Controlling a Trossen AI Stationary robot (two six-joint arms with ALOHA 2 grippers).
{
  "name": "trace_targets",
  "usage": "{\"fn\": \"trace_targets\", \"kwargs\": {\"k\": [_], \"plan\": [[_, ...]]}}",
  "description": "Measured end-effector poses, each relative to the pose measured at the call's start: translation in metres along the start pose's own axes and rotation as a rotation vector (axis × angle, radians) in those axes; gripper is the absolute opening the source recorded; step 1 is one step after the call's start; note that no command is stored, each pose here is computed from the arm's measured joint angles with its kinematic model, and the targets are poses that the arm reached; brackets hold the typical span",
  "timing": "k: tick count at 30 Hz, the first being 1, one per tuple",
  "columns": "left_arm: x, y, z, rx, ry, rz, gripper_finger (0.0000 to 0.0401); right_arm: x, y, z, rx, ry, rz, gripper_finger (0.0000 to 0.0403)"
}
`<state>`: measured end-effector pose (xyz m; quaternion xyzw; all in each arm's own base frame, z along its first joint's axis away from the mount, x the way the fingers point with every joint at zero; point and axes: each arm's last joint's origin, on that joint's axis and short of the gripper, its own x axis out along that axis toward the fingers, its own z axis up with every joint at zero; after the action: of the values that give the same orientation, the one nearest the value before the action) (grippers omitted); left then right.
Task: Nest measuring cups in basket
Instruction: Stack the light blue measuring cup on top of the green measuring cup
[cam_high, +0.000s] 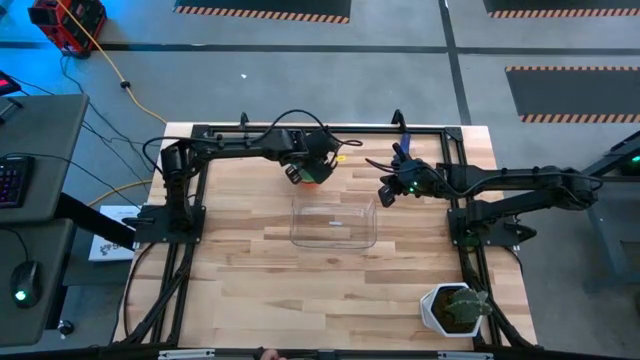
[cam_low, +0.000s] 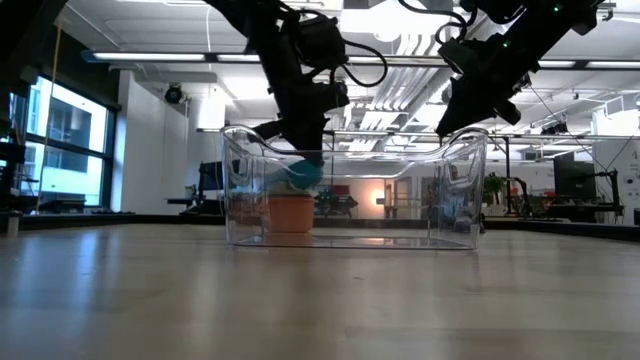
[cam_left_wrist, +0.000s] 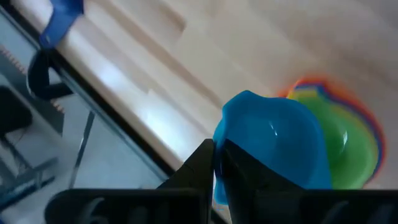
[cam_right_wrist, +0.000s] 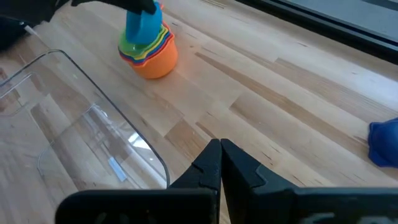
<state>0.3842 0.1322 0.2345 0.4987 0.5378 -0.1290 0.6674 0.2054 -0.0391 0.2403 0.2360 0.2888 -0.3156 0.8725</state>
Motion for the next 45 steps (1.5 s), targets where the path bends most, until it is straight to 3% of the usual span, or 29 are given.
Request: {"fn": "trace_targets", "kwargs": {"k": [5, 12, 28, 39, 45], "plan": [[0.0, -0.002, -0.003, 0.011, 0.09, -0.01, 0.0018, 0.0, 0.0, 0.0, 0.0, 0.0, 0.0, 0.0], [0.0, -0.017, -0.008, 0.032, 0.021, -0.188, 0.0019, 0.0, 0.0, 0.0, 0.0, 0.001, 0.0, 0.0], [0.002, -0.015, -0.009, 0.014, -0.024, -0.18, 0.0022, 0.0, 0.0, 0.0, 0.0, 0.001, 0.002, 0.0], [0.004, -0.012, -0.016, -0.077, -0.011, -0.173, 0.0087, 0.0, 0.0, 0.0, 0.0, 0.001, 0.002, 0.0], [-0.008, -0.005, -0.022, -0.114, 0.067, -0.131, 0.0107, 0.0, 0.0, 0.0, 0.0, 0.002, 0.002, 0.0]]}}
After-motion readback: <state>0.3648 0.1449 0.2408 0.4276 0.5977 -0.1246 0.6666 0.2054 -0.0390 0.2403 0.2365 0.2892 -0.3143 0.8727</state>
